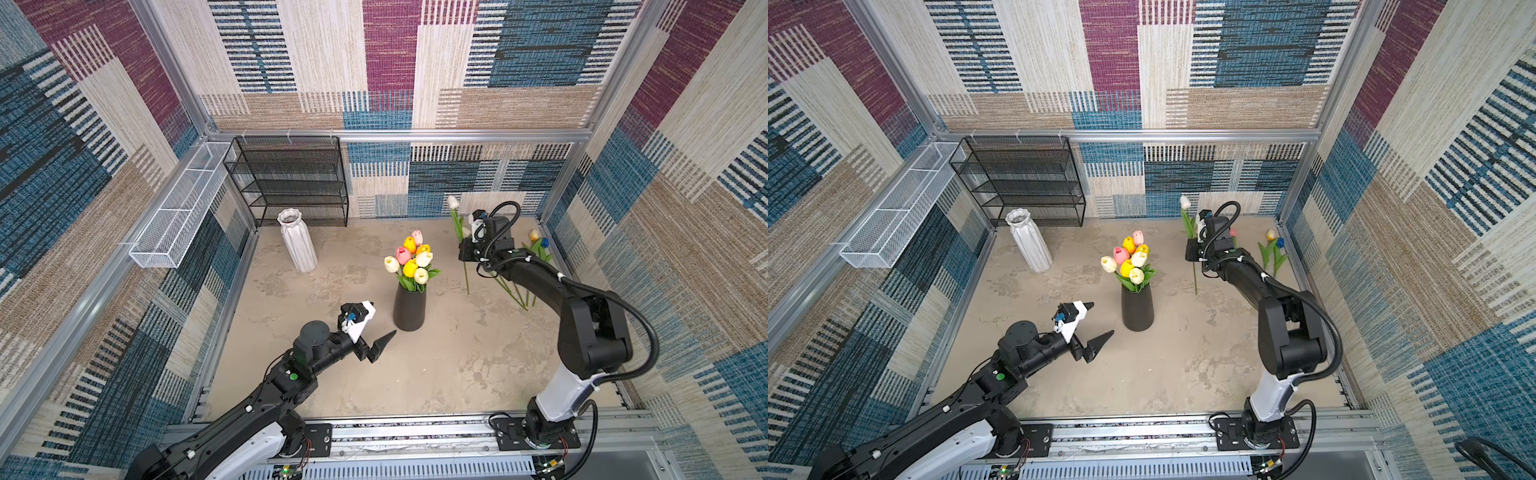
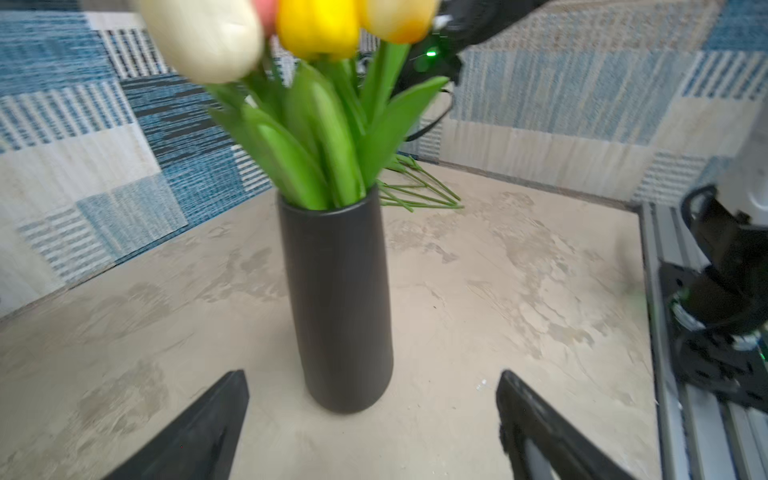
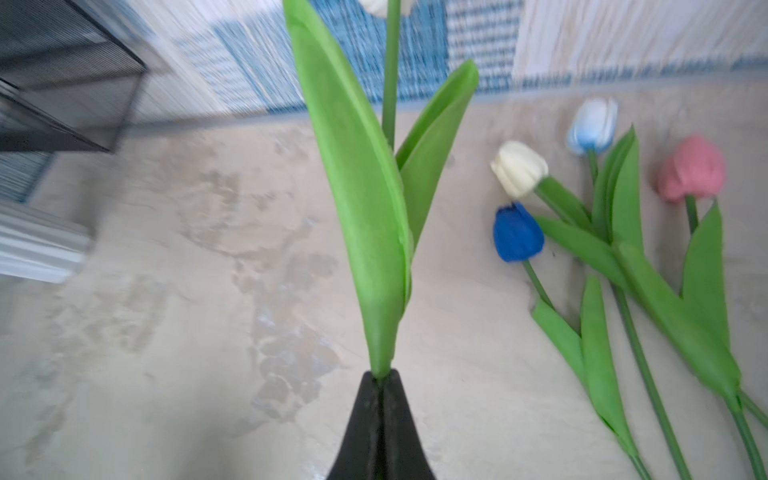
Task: Arrange the flowers into the vase
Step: 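Lift the white tulip upright with the right gripper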
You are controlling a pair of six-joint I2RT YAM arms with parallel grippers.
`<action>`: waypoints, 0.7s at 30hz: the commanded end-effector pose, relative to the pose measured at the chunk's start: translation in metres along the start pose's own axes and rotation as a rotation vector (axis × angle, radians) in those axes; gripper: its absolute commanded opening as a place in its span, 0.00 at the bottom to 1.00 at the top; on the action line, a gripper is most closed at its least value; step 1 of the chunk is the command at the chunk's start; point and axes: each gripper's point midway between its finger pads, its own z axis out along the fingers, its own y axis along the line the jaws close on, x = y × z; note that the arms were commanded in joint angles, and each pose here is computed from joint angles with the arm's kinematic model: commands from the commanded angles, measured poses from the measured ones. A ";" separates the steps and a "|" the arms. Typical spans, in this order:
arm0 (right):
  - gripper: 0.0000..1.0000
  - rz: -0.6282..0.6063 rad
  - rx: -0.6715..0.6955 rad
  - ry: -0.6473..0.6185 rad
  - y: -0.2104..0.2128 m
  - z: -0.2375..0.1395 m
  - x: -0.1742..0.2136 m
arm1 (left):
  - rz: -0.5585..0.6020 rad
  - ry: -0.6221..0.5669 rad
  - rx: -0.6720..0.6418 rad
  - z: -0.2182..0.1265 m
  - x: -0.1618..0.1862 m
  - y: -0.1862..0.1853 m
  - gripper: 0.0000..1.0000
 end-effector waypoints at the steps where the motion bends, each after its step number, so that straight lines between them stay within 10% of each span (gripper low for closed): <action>1: 0.00 -0.036 -0.195 -0.224 0.042 -0.045 -0.040 | -0.151 -0.060 -0.022 -0.001 -0.009 0.017 0.97; 14: 0.00 -0.299 -0.679 -0.860 0.123 -0.243 -0.006 | -0.270 -0.076 0.045 0.040 -0.025 0.043 0.94; 21: 0.00 -0.256 -0.812 -1.063 0.147 -0.287 -0.006 | -0.274 -0.042 0.044 0.050 -0.022 0.046 0.90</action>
